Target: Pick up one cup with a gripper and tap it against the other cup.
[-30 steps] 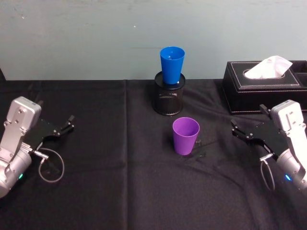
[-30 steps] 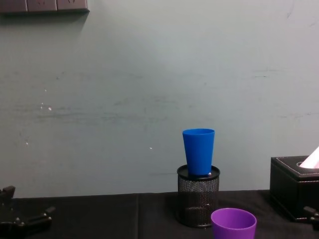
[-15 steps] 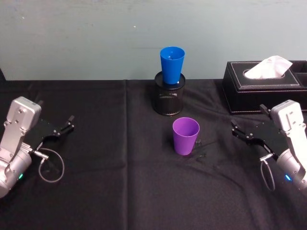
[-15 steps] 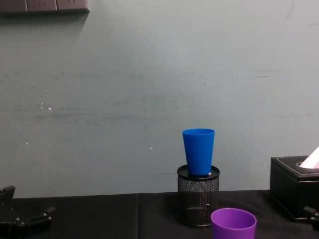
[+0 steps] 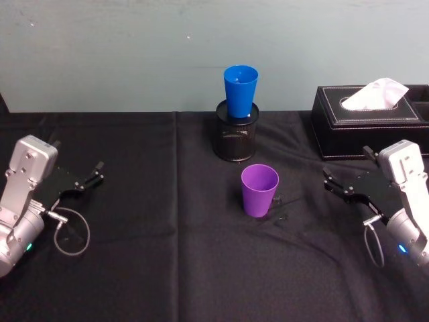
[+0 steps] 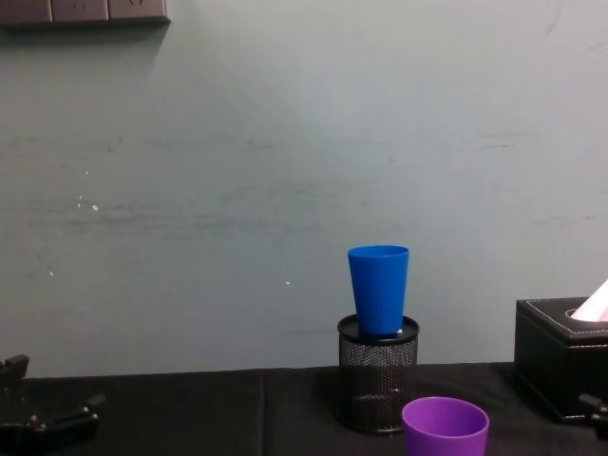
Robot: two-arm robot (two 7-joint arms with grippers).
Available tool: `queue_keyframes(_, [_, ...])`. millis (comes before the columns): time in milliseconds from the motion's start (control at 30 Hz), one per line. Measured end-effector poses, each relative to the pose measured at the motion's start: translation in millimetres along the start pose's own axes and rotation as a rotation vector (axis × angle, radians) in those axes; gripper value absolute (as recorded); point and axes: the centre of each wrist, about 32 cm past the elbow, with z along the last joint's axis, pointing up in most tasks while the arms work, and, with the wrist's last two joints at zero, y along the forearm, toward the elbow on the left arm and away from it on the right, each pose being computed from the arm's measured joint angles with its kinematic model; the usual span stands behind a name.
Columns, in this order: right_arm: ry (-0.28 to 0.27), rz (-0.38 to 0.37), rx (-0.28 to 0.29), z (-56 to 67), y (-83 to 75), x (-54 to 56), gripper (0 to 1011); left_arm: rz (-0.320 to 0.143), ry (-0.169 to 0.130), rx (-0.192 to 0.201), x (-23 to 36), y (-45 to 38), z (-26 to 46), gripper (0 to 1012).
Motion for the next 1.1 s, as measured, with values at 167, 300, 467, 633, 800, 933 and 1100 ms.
queue_keyframes(167, [0.000,0.000,0.000,0.0,0.0,0.0,1003,0.000,0.000,0.000,0.0,0.0,0.0,1000])
queue_keyframes(300, [-0.002,0.007,0.000,-0.3,-2.4,0.3,1003,0.000,0.000,0.000,0.0,0.0,0.0,1000])
queue_keyframes(467, [0.025,0.102,0.000,-0.8,-15.6,-4.4,1003,0.000,0.000,0.000,0.0,0.0,0.0,1000])
queue_keyframes(633, [0.106,0.210,0.025,-0.4,-25.3,-15.3,1003,0.000,0.000,0.000,0.0,0.0,0.0,1000])
queue_keyframes(800, [0.224,0.289,0.050,-0.5,-25.1,-29.0,1003,0.000,0.000,0.000,0.0,0.0,0.0,1000])
queue_keyframes(933, [0.294,0.319,0.053,-3.4,-18.9,-39.4,1003,0.000,0.000,0.000,0.0,0.0,0.0,1000])
queue_keyframes(1100, [0.323,0.333,0.054,-3.7,-5.5,-48.8,1003,0.000,0.000,0.000,0.0,0.0,0.0,1000])
